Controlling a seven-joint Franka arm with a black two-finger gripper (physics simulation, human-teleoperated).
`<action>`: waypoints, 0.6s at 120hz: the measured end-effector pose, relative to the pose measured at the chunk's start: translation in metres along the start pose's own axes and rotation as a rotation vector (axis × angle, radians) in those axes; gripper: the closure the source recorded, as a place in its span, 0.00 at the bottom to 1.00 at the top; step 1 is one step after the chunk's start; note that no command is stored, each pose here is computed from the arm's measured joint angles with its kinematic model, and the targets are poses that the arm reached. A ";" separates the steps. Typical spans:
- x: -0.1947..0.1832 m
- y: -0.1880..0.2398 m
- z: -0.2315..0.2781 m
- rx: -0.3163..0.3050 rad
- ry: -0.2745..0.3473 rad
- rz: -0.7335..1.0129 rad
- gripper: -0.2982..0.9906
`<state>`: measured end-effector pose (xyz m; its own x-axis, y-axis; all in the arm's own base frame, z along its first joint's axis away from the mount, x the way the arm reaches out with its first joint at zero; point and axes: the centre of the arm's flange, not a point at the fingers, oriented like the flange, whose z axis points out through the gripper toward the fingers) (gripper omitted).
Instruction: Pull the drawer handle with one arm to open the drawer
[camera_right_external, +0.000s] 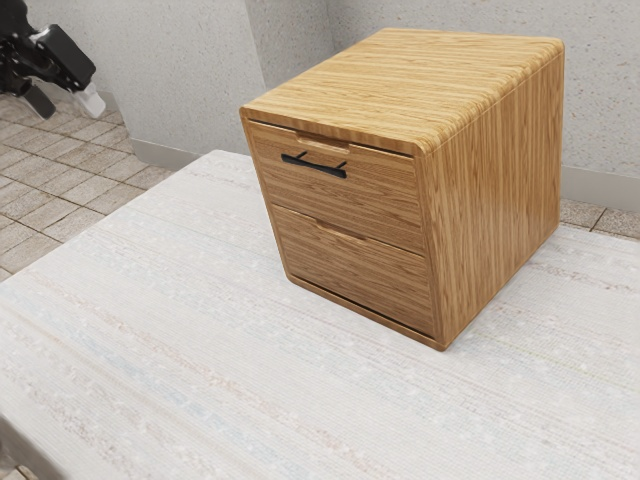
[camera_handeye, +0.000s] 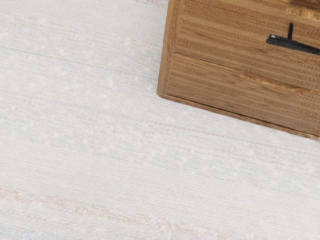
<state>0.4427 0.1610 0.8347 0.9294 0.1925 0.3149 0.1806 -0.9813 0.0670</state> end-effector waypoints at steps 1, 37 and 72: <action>0.000 0.002 0.001 -0.002 -0.003 0.004 0.25; 0.004 0.052 0.007 -0.020 -0.017 0.234 0.25; 0.039 0.118 0.090 -0.062 -0.086 0.703 0.25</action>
<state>0.5289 0.0520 0.7698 0.8415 -0.4902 0.2273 -0.4879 -0.8701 -0.0700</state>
